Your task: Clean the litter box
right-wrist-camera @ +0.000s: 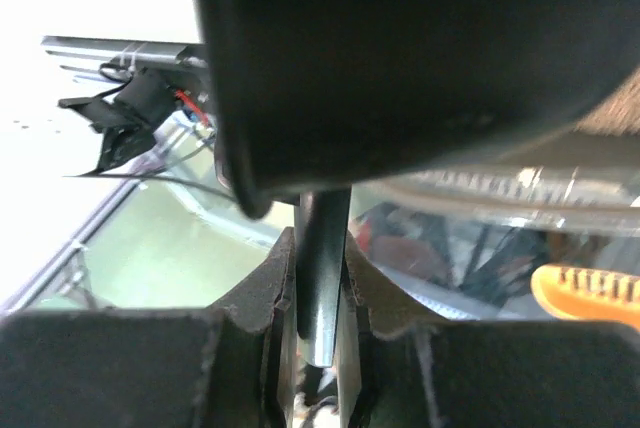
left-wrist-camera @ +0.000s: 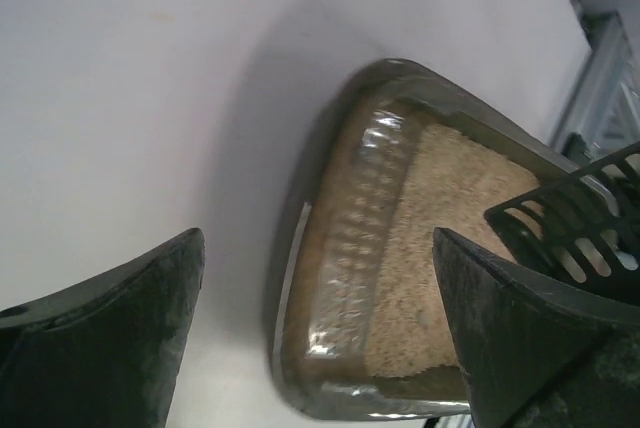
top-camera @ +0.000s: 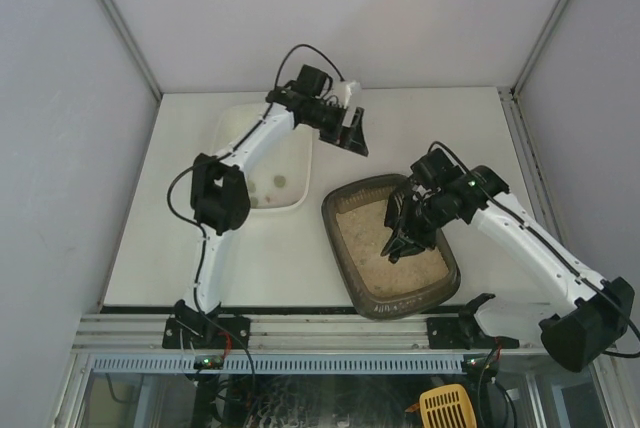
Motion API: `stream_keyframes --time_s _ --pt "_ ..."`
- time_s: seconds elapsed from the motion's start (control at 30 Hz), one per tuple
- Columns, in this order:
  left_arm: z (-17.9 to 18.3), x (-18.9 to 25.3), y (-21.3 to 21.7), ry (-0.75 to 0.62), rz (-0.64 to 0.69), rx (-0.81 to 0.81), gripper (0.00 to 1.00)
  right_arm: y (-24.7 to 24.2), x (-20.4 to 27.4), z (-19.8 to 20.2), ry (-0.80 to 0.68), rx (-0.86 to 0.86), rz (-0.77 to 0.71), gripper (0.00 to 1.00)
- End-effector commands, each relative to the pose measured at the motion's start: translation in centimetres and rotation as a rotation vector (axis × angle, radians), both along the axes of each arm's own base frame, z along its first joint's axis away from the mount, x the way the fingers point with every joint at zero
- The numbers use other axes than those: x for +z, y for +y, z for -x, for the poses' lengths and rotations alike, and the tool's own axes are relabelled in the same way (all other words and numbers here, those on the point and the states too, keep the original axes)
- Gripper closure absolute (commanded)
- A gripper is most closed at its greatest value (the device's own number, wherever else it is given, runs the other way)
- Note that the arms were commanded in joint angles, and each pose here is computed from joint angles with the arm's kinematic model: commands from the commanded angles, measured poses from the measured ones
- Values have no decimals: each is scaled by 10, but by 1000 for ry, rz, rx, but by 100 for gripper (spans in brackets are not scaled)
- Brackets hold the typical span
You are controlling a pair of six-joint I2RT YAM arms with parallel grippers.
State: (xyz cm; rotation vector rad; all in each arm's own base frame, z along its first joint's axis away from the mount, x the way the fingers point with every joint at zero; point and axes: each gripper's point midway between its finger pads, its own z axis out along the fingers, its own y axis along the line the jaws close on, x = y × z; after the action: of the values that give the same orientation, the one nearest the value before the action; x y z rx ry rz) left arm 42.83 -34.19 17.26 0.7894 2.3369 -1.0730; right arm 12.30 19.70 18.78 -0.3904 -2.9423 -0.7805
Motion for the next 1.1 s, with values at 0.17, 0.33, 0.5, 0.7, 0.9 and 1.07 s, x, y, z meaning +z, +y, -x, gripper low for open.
stream_keyframes --time_s 0.17,0.33,0.5,0.7,0.9,1.07 --pt "59 -6 -54 149 186 -249 0 16 41 21 185 -269 -109 100" --pt "88 -40 -52 218 156 -312 0 19 32 25 241 -284 -85 100" --pt "110 -74 -44 260 101 -351 1 34 17 21 285 -358 -55 100" --pt "124 -96 -43 281 66 -381 1 48 1 -20 185 -537 -62 100" --pt "126 -96 -43 260 54 -388 1 80 -13 -43 185 -689 -145 100" --pt "106 -83 -50 156 56 -356 1 109 -28 -44 257 -755 -204 100"
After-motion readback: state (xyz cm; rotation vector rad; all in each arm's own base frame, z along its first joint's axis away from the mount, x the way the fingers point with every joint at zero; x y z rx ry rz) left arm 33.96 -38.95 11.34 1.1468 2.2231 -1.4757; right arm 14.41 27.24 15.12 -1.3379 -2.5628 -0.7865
